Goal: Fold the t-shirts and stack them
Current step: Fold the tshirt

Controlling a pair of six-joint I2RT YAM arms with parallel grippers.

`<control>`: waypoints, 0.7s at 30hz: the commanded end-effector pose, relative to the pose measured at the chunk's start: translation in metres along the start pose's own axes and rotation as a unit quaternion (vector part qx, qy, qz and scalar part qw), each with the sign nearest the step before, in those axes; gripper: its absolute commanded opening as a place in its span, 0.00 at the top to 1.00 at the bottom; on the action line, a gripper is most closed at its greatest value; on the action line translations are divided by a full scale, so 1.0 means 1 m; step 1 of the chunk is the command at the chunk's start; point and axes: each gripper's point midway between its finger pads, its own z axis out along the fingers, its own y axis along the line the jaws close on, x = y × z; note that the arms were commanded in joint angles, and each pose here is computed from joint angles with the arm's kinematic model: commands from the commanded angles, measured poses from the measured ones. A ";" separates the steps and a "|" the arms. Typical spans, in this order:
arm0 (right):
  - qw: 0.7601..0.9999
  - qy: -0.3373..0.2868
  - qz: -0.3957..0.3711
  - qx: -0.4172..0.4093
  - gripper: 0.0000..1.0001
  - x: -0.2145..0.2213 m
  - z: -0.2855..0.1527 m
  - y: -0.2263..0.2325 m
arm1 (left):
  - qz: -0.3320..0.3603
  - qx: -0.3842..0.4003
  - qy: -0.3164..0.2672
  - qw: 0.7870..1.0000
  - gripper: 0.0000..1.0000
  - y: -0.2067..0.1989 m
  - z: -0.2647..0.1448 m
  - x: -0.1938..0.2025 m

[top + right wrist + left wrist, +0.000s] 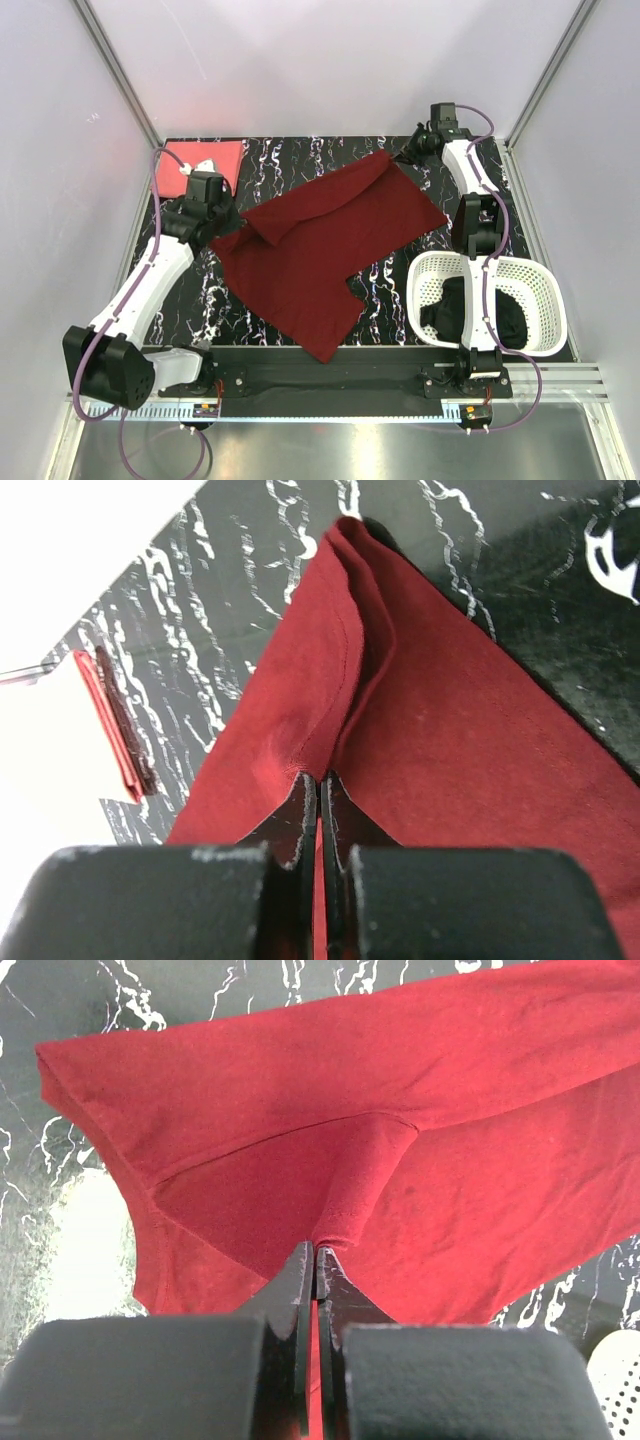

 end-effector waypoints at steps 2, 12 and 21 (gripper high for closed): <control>1.000 -0.022 -0.017 0.001 0.99 -0.011 -0.025 0.010 | -0.004 0.000 0.004 1.000 1.00 0.000 0.006 0.004; 0.999 -0.028 -0.033 0.032 1.00 -0.013 -0.033 -0.001 | -0.004 -0.005 0.000 1.000 1.00 0.004 -0.001 0.005; 0.997 -0.034 -0.040 0.050 0.99 -0.015 -0.035 -0.009 | 0.009 -0.020 -0.020 1.000 1.00 0.009 -0.014 -0.007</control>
